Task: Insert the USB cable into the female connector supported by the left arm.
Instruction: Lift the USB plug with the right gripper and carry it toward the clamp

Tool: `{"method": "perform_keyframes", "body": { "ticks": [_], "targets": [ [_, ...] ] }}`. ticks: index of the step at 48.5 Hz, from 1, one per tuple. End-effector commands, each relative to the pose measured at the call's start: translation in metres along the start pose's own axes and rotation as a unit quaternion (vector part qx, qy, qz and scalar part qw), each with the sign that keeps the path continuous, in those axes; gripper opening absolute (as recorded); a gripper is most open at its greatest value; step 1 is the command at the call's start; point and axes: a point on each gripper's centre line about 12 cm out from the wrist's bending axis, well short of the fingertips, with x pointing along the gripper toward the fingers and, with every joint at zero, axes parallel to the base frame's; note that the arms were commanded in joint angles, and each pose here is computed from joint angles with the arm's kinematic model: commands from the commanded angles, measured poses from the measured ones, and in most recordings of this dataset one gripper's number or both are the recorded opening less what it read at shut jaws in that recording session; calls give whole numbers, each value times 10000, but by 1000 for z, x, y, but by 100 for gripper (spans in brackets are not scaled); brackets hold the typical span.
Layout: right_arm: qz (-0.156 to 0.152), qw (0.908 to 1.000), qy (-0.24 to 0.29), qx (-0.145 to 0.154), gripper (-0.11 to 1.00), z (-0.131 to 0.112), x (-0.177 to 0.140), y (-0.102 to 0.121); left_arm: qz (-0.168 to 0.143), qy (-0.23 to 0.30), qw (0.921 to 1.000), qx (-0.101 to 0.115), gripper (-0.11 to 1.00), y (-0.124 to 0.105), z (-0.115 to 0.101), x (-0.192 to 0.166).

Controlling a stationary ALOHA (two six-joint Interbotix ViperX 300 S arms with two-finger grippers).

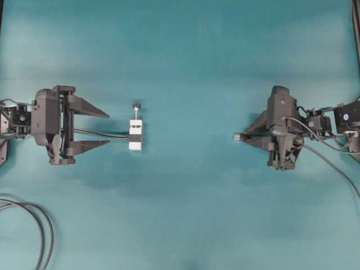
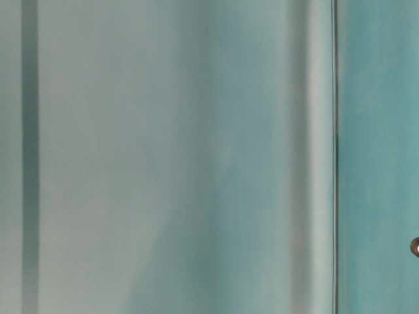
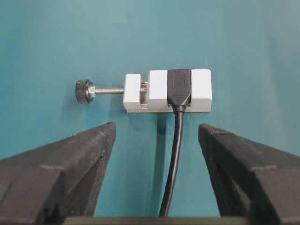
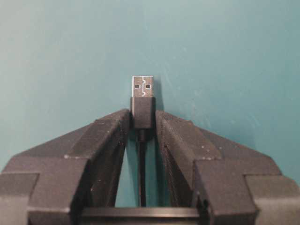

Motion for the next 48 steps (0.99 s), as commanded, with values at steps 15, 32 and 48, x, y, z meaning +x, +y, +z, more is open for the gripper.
{"method": "perform_keyframes", "body": {
  "ticks": [15, 32, 48],
  "targets": [
    [87, 9999, -69, -86, 30, 7, 4, 6, 10, -138, 9999, 80, 80, 1, 6, 1],
    [161, 9993, -241, -225, 22, 15, -1, 9, 15, -153, 9998, 82, 80, 0, 4, 2],
    [188, 9984, -486, -227, 21, 34, -12, 12, 39, -273, 9996, 79, 80, 0, -1, 11]
  ]
}}
